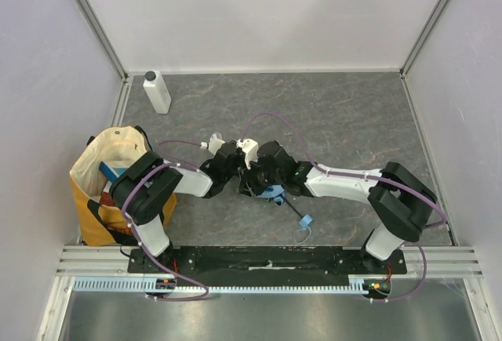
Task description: Put away the umbrella
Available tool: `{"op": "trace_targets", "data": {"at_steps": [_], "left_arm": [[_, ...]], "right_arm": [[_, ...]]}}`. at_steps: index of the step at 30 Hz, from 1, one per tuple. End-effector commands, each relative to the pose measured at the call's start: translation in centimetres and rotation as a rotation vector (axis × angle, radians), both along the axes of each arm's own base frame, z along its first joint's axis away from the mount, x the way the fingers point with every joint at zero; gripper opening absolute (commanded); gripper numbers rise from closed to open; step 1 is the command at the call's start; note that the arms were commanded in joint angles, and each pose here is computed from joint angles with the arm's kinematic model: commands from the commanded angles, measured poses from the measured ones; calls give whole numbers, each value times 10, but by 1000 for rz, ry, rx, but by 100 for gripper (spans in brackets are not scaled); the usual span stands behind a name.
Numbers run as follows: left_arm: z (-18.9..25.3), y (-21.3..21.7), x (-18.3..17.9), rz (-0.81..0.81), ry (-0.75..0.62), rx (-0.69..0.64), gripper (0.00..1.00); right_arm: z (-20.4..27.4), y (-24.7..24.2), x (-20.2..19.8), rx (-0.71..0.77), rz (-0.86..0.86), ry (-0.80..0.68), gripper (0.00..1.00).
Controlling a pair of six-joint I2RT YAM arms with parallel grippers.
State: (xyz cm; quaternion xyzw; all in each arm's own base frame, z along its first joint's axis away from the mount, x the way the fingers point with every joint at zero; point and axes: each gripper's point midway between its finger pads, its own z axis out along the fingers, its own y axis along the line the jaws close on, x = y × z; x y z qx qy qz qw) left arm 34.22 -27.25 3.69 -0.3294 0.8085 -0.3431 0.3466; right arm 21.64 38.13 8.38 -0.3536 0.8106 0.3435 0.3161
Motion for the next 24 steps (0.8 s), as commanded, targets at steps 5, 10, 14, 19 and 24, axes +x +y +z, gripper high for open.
{"op": "trace_targets", "data": {"at_steps": [5, 10, 14, 19, 24], "left_arm": [[32, -9, 18, -93, -238, -31, 2], [65, -20, 14, -191, -378, -37, 2], [92, -24, -1, -292, -508, -38, 2], [127, -30, -30, -436, -649, -103, 2], [155, -40, -57, -571, -754, -200, 2]], "right_arm": [[87, -25, -45, 152, 35, 42, 41], [78, -72, -17, 95, -179, 48, 43], [82, -96, 2, 104, -258, 24, 52], [86, -121, 20, 98, -263, -18, 73], [96, -126, 23, 121, -243, -45, 77]]}}
